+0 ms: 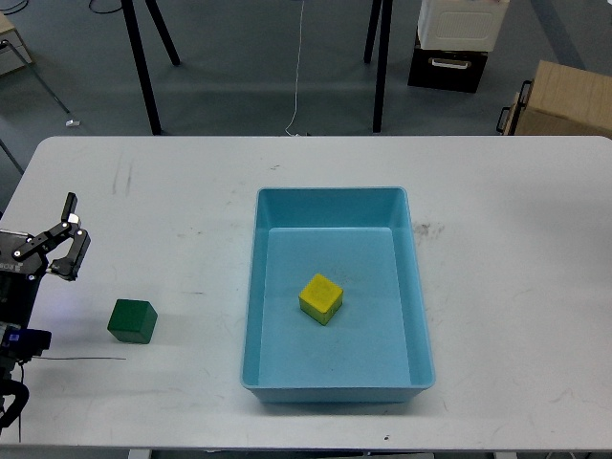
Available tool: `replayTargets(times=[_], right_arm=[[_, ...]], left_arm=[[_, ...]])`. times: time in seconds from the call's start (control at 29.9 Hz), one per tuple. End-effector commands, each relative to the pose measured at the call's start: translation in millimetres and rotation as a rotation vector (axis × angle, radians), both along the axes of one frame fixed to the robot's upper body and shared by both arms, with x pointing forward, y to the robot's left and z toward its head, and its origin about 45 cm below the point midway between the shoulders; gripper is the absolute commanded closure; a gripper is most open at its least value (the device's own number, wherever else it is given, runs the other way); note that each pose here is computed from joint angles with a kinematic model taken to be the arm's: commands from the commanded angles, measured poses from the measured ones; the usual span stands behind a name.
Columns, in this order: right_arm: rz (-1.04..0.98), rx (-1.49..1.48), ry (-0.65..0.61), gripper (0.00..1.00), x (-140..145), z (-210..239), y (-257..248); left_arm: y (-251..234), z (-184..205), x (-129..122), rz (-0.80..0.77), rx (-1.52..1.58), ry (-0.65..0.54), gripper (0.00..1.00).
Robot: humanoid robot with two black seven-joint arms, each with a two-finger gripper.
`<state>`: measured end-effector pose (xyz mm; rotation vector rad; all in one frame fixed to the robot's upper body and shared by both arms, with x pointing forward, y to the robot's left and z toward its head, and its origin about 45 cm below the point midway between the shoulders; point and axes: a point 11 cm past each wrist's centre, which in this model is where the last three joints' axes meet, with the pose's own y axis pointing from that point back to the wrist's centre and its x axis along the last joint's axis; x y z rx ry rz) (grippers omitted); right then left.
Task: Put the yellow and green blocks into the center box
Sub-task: 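Withdraw the right gripper out of view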
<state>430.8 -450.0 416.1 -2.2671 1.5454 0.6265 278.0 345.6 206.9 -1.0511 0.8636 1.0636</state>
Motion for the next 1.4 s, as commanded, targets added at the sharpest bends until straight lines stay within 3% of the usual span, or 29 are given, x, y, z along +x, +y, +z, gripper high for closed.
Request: replayTargets(times=[0.0, 0.47, 0.63, 0.8, 0.94, 1.1, 1.24, 1.37], right_arm=[[-0.047, 0.198, 0.048, 0.00, -21.1, -31.6, -15.8], [0.005, -0.038, 0.049, 0.00, -15.1, -33.7, -3.0], [0.051, 0.212, -0.114, 0.00, 4.7, 2.1, 29.1], [-0.016, 0.448, -0.116, 0.00, 8.7, -38.6, 22.4], [-0.087, 0.573, -0.140, 0.00, -26.2, -66.7, -5.4], [-0.164, 0.741, -0.185, 0.00, -106.9, -109.5, -20.9], [-0.224, 0.866, -0.112, 0.00, -168.7, -169.0, 7.0], [-0.259, 0.949, -0.065, 0.00, -204.8, -204.2, 46.5]], left_arm=[[-4.1, -1.4, 0.6, -0.013, -0.001, 0.005, 0.00], [-25.3, 1.7, 11.8, -0.063, -0.016, 0.010, 0.00], [-25.5, 1.1, 13.3, -0.059, -0.024, 0.009, 0.00], [-25.2, 1.0, 13.4, -0.059, -0.021, 0.011, 0.00], [-20.9, 5.5, 15.9, -0.055, -0.008, 0.002, 0.00], [-11.6, 8.8, 17.5, -0.066, 0.050, 0.038, 0.00], [-1.3, 11.3, 18.4, -0.042, 0.073, 0.070, 0.00], [1.0, 16.3, 14.7, -0.028, 0.072, 0.071, 0.00]])
